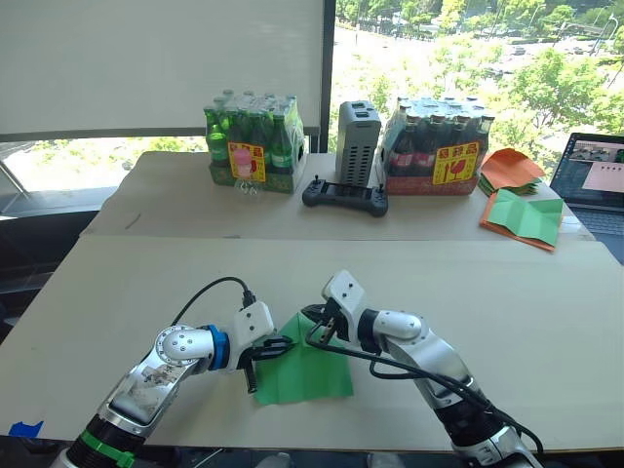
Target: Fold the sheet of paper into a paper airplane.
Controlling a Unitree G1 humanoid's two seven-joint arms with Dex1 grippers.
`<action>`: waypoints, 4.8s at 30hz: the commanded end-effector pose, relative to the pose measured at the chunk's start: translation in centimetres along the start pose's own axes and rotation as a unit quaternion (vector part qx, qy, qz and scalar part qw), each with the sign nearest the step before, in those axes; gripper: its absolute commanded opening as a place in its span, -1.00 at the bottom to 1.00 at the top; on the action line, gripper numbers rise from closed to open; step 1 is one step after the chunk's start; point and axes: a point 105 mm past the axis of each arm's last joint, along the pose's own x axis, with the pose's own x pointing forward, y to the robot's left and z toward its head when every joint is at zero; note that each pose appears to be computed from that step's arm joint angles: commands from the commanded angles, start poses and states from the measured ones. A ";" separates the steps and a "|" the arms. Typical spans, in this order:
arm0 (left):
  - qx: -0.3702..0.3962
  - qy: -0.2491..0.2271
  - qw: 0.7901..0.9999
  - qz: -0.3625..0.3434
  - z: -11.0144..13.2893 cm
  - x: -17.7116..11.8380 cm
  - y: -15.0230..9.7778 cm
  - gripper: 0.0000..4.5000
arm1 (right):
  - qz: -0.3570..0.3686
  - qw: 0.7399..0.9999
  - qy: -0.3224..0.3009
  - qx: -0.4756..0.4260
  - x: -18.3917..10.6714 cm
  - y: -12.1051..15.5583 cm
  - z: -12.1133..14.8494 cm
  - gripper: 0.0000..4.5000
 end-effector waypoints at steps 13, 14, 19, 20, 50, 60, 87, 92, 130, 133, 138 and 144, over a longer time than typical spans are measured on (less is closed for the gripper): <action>0.083 0.014 0.996 -0.030 0.2 -0.6 -0.3 -0.86 | 0.017 1.000 0.010 -0.023 1.6 0.6 -0.3 -1.00; 0.083 0.015 0.996 -0.029 0.1 -0.7 -0.2 -0.86 | 0.017 0.999 0.026 -0.026 1.7 0.7 -1.0 -1.00; 0.059 0.009 0.998 -0.032 0.5 -1.3 -0.2 -0.62 | 0.014 0.999 0.049 -0.016 1.8 0.8 -1.9 -1.00; 0.055 0.012 0.998 -0.032 0.6 -1.6 -0.2 -0.50 | 0.014 0.999 0.049 -0.016 1.9 0.8 -1.9 -1.00; -0.058 -0.011 0.998 0.012 0.9 -1.2 4.1 -0.98 | 0.020 0.998 0.059 -0.023 2.3 1.4 -2.0 -1.00; -0.046 0.003 0.999 -0.002 0.5 0.1 4.2 -0.98 | 0.021 0.998 0.058 -0.022 2.4 1.5 -1.8 -1.00; -0.055 0.076 0.995 -0.035 -4.0 -1.5 1.2 -0.98 | 0.017 0.998 0.057 -0.020 2.3 1.6 -1.6 -1.00; -0.067 0.090 0.993 -0.029 -4.9 -2.5 0.4 -0.98 | 0.020 0.998 0.057 -0.021 2.3 1.6 -1.5 -1.00; -0.059 -0.005 0.998 0.010 1.7 -5.2 1.9 -0.98 | 0.003 0.998 -0.060 0.014 0.2 0.3 4.9 -1.00; -0.060 0.002 0.998 -0.005 0.9 -3.9 1.0 -0.98 | 0.000 0.998 -0.058 0.017 -1.7 -0.3 4.8 -1.00; -0.066 0.008 0.998 -0.013 -0.2 -2.6 0.6 -0.98 | 0.047 0.999 -0.013 -0.001 -6.2 0.3 2.5 -1.00; -0.056 0.019 0.998 -0.026 -0.9 -1.7 0.2 -0.98 | 0.114 0.993 0.028 -0.008 -9.6 2.1 0.9 -1.00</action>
